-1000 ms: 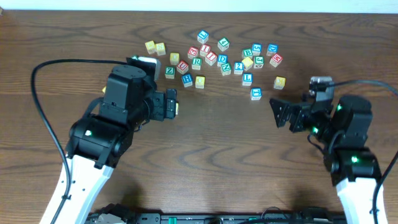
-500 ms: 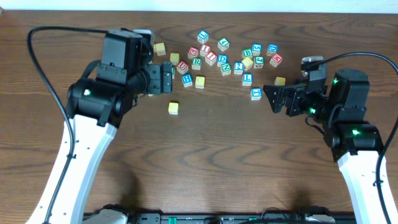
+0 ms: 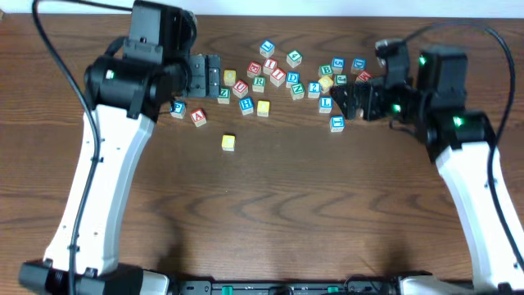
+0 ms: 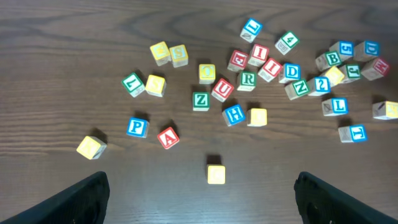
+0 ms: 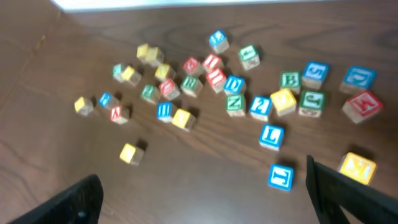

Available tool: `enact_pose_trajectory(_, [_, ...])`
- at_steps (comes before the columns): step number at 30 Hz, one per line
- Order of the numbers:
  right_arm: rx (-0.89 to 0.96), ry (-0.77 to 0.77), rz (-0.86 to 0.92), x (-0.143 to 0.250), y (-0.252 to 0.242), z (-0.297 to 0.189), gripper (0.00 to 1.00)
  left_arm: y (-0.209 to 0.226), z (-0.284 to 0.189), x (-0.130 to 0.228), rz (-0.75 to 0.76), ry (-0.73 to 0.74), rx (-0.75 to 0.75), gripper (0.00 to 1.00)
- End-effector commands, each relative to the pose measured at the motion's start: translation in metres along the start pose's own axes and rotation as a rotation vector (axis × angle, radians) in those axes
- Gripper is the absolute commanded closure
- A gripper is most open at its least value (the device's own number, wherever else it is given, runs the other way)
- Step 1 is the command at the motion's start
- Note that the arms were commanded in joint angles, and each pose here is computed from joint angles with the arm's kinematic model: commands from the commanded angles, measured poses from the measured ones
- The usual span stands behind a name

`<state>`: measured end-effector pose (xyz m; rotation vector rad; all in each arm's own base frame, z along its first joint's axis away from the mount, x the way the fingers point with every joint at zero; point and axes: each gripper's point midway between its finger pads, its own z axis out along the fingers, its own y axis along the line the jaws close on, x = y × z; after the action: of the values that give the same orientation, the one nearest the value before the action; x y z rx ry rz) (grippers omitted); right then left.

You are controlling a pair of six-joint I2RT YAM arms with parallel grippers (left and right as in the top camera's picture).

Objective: Spell out CORL
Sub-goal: 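Move the right gripper over the yellow-bordered O block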

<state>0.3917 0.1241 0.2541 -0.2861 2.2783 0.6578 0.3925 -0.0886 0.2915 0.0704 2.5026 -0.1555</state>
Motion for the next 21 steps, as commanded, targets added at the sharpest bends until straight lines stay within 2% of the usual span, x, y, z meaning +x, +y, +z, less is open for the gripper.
enact_pose_trajectory(1, [0.011,0.041,-0.033,-0.014,0.007,0.019,0.01,0.011,0.004,-0.011,-0.004,0.014,-0.028,0.06])
enact_pose_trajectory(9, [0.008,0.053,-0.066,-0.022,0.016,0.044,0.01,0.035,0.015,0.005,-0.049,0.121,-0.074,0.07])
enact_pose_trajectory(15, [-0.006,0.005,-0.087,-0.035,0.019,0.045,0.01,0.051,0.014,0.004,-0.074,0.121,-0.095,0.06])
enact_pose_trajectory(21, [0.034,0.051,0.014,-0.022,0.012,0.071,0.18,0.072,0.013,-0.006,-0.117,0.08,-0.121,0.07])
